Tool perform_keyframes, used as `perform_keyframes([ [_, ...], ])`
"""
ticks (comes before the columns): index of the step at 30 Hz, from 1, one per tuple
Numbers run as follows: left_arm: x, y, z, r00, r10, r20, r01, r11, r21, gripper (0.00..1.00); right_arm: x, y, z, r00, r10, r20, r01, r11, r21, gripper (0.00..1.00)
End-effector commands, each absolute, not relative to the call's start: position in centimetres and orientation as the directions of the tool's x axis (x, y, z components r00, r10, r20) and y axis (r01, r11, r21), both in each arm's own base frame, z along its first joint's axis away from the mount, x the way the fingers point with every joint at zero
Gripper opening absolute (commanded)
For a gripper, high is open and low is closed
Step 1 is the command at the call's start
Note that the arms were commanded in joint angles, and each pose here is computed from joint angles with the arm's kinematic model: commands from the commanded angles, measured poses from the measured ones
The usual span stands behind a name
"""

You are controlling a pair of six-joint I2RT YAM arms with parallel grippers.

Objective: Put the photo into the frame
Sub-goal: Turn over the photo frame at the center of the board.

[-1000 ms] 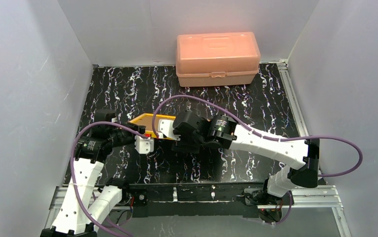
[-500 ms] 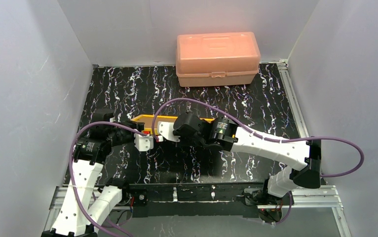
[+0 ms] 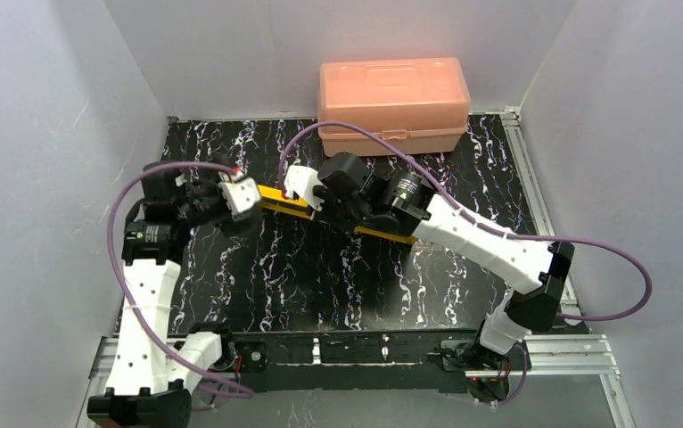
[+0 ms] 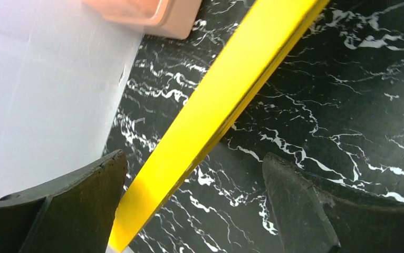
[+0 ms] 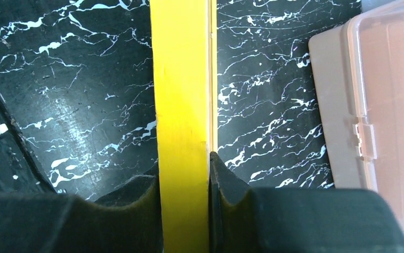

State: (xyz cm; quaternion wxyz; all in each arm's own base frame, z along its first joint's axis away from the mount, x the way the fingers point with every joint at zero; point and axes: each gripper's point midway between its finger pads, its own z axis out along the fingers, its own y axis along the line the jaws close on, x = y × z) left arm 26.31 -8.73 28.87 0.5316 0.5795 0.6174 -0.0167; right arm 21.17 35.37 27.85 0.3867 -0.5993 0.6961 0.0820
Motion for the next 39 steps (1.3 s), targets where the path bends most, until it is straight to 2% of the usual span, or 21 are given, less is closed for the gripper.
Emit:
perform_keyframes([
  [1, 27.5, -7.3, 31.0, 0.086, 0.587, -0.805, 0.727, 0.515, 0.453, 0.98, 22.2, 36.5, 31.0, -0.059, -0.656, -0.753, -0.901, 0.359, -0.243, 0.19],
  [10, 31.0, -4.6, 33.9, -0.097, 0.356, -0.929, 0.656, 0.725, 0.209, 0.98, 26.7, 36.5, 30.3, -0.327, -0.537, -0.777, -0.845, 0.534, -0.014, 0.20],
  [14, 31.4, -4.0, 33.4, -0.189, 0.281, -0.941, 0.624, 0.774, 0.105, 0.98, 28.0, 37.9, 31.2, -0.509, -0.397, -0.764, -0.784, 0.580, 0.221, 0.22],
  [20, 30.6, -3.8, 32.8, -0.234, 0.224, -0.946, 0.609, 0.792, 0.037, 0.99, 27.4, 41.6, 32.8, -0.669, -0.195, -0.718, -0.696, 0.505, 0.511, 0.22],
  [25, 29.4, -4.0, 32.0, -0.238, 0.211, -0.948, 0.609, 0.793, 0.023, 0.98, 27.1, 43.9, 34.6, -0.779, -0.041, -0.625, -0.583, 0.413, 0.700, 0.21],
  [35, 28.6, -4.0, 31.6, -0.269, 0.130, -0.954, 0.604, 0.795, -0.062, 0.98, 28.0, 45.5, 36.8, -0.842, 0.091, -0.532, -0.468, 0.369, 0.803, 0.19],
  [39, 28.5, -3.8, 31.6, -0.285, 0.091, -0.954, 0.602, 0.792, -0.104, 0.99, 27.8, 44.5, 35.1, -0.837, 0.116, -0.534, -0.440, 0.436, 0.785, 0.18],
])
